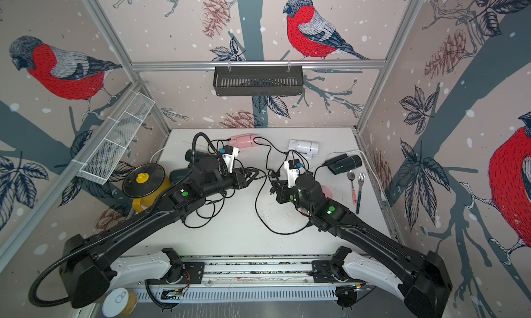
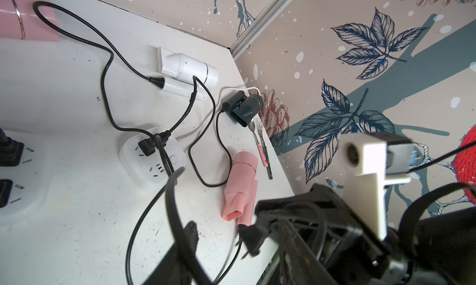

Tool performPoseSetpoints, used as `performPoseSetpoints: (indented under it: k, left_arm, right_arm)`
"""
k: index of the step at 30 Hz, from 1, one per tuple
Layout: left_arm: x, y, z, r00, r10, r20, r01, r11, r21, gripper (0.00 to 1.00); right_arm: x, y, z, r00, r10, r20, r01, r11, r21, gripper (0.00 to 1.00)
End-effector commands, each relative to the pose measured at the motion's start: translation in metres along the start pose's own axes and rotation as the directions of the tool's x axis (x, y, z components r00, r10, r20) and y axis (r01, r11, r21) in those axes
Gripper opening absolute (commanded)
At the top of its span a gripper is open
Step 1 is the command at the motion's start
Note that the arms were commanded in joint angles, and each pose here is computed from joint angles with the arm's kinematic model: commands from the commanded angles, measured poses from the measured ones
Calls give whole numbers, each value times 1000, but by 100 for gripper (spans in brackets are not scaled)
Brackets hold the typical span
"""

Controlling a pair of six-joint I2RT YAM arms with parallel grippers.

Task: Charge the blow dryers
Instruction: Pick up the plug from the center of the board, then adjust the socket at the center of the board.

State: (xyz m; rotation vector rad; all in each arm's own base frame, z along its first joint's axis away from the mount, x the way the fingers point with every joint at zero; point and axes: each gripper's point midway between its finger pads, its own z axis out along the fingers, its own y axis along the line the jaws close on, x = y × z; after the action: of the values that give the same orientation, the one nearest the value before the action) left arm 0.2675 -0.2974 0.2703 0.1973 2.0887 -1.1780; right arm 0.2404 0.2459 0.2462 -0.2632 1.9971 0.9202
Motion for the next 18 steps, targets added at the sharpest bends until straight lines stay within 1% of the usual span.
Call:
performPoseSetpoints:
  k: [1,5,10,15,18]
  left_arm:
    - [0,-1,4,999,44,14,-44,999,22,52]
    - [8,7,11,1000,13,-9,-12,1000,16,54]
    - [11,11,12,1000,-14,-25,14,1000,-4,54]
    - [4,24,-4,999,-24,27,27,995,-97,54]
    - [2,25,-13,997,6,71,0,996,-92,56]
  right_arm:
    - [-6,12,-14,997,-75,-16,74,995,-64,9]
    - [-12,6,-21,992,-125,-27,124,992,-20,9]
    - [-1,1,-12,989,-138,-50,137,990,-27,7]
    - [5,3,-4,985,-159,-66,155,986,-53,7]
    - [13,9,1,980,-172,-99,162,982,-102,7]
